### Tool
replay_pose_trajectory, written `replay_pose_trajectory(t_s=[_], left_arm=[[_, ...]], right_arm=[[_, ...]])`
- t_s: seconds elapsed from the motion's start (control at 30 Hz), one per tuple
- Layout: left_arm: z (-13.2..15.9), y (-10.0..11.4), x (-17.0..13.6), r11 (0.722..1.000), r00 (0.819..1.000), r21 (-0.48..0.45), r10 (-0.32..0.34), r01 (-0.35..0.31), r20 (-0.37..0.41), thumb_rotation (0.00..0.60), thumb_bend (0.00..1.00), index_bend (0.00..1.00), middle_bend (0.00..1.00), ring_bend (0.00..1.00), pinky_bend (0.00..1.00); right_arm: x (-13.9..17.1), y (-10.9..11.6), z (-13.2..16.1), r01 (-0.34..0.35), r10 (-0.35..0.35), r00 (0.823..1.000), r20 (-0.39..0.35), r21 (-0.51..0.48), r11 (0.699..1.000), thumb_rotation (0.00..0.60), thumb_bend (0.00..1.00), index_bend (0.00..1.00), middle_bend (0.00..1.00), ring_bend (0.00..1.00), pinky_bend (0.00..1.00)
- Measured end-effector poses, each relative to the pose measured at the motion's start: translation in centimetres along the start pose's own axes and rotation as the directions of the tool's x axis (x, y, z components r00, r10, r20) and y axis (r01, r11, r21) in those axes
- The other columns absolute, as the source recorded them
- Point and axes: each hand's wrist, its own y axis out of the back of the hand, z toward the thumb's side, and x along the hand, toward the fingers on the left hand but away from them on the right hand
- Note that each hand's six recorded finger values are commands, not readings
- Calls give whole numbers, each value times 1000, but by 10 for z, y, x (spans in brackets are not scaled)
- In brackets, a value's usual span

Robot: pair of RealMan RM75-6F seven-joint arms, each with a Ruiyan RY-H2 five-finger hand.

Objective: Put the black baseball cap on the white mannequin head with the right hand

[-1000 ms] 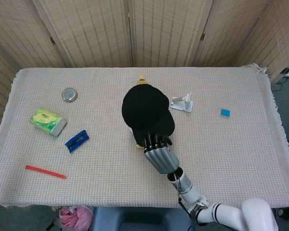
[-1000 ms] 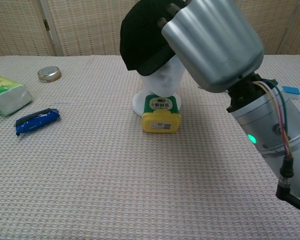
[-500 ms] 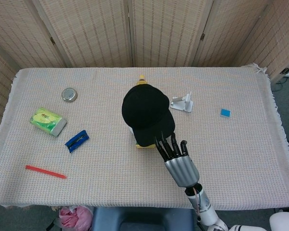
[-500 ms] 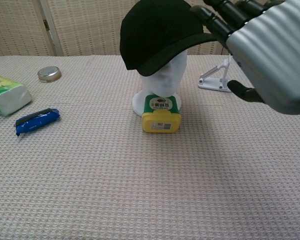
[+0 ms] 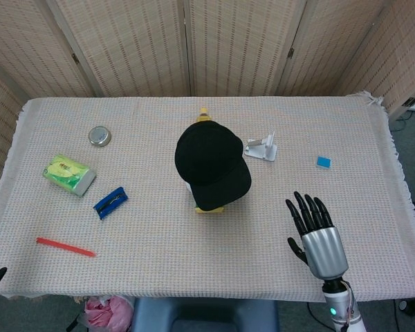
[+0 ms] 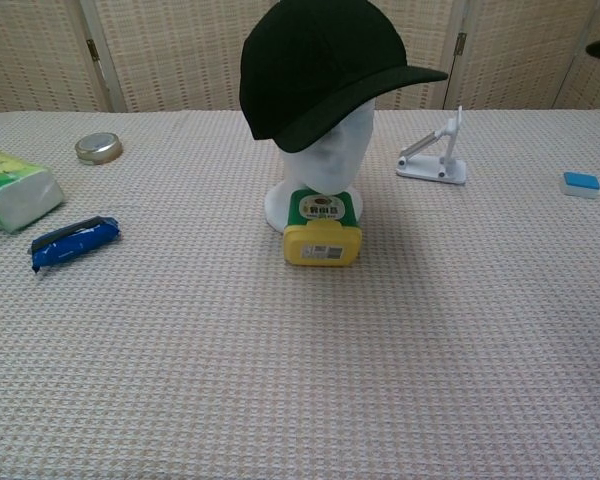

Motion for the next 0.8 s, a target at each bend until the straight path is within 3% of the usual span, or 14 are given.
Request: replay_pose_trajectory(t_s=[0.3, 0.57, 0.8], left_arm=[[13, -17, 0, 997, 1000, 82, 4, -3, -6, 600, 253, 0, 0, 0, 170], [14, -21, -1, 995, 1000, 97, 14, -12, -24, 600, 253, 0, 0, 0, 170], [18, -21, -4, 994, 1000, 108, 16, -15, -6, 600, 253, 0, 0, 0, 170]], right_arm=[[32, 9, -75, -95, 100, 994, 50, -95, 991, 600, 144, 0, 0, 36, 98], [47, 18, -98, -150, 154, 986, 70, -58, 987, 600, 144, 0, 0, 0, 0], [49, 14, -96, -193, 194, 978, 70, -17, 981, 600, 143, 0, 0, 0, 0]])
